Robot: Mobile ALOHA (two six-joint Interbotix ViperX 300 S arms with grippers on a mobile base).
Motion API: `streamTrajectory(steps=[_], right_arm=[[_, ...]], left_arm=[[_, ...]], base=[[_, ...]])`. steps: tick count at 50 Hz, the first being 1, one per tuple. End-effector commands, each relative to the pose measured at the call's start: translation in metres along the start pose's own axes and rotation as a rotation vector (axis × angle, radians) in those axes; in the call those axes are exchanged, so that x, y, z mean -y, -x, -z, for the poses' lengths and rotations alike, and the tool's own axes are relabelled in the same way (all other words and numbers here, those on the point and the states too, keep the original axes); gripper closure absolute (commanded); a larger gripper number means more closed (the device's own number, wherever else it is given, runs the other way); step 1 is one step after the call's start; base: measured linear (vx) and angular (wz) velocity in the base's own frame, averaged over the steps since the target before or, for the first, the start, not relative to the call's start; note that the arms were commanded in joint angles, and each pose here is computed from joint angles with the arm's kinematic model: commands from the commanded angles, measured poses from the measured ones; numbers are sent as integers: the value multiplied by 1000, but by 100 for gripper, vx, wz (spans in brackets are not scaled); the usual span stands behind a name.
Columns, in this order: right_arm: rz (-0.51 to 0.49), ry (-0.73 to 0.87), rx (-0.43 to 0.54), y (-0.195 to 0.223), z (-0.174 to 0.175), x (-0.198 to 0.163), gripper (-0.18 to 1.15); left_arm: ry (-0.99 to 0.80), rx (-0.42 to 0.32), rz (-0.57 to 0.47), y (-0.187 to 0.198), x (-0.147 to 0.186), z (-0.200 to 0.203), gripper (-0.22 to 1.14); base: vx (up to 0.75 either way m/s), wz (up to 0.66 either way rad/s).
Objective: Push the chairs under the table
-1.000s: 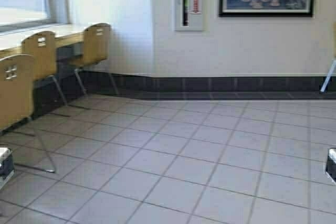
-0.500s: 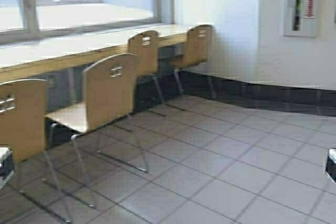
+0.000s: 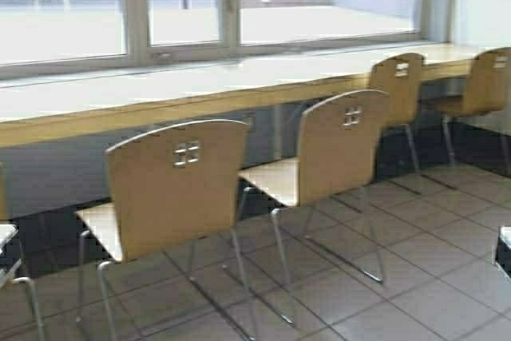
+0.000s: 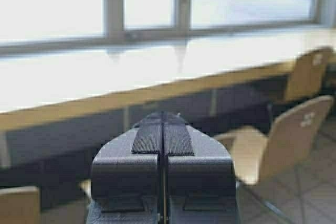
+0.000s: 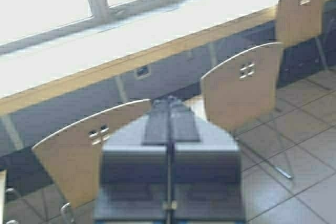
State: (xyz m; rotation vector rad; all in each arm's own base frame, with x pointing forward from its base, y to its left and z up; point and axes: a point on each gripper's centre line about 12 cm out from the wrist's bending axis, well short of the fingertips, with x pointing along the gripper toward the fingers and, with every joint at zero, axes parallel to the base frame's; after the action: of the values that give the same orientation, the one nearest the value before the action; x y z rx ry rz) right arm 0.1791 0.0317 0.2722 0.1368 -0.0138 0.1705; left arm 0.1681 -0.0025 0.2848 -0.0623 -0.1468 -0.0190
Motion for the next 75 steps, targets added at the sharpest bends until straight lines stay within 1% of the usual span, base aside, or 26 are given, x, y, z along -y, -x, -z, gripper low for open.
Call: streamTrajectory(steps=[1,7,13,21,30,37,48,56,60,65,75], right_arm=[[2,3,-12,-7,-3,0,93],[6,8,-38,-15,-1,0,93],[10,13,-79,-22,6,1,93],[13,12,-105,-23,11,1,93],[13,12,-108,-23,11,1,93],[14,12,-114,-24,12,1,93],[14,18,-125,-26,13,1,93],[12,43,-165,-33,21,2,93],[10,54,-176,-35,23,2,93],[8,57,-173,-35,22,1,93],[9,47,-167,-33,21,1,93]], left_arm=[[3,8,0,-5,0,-6,89],[5,5,0,-8,0,-8,89],[38,17,1,-10,1,-14,89],[98,23,3,-8,1,-15,89],[100,50,6,-3,1,-19,89],[106,30,3,-3,1,-12,89],[106,27,3,-2,1,-10,89],[110,6,1,-3,0,-4,89],[115,11,1,-3,0,-5,89],[117,17,2,-3,0,-7,89],[126,-18,-2,-7,0,0,89]], base=[[14,49],[13,47],[13,47],[12,45],[11,40],[11,33],[9,27],[9,28],[8,29],[8,32],[9,36]])
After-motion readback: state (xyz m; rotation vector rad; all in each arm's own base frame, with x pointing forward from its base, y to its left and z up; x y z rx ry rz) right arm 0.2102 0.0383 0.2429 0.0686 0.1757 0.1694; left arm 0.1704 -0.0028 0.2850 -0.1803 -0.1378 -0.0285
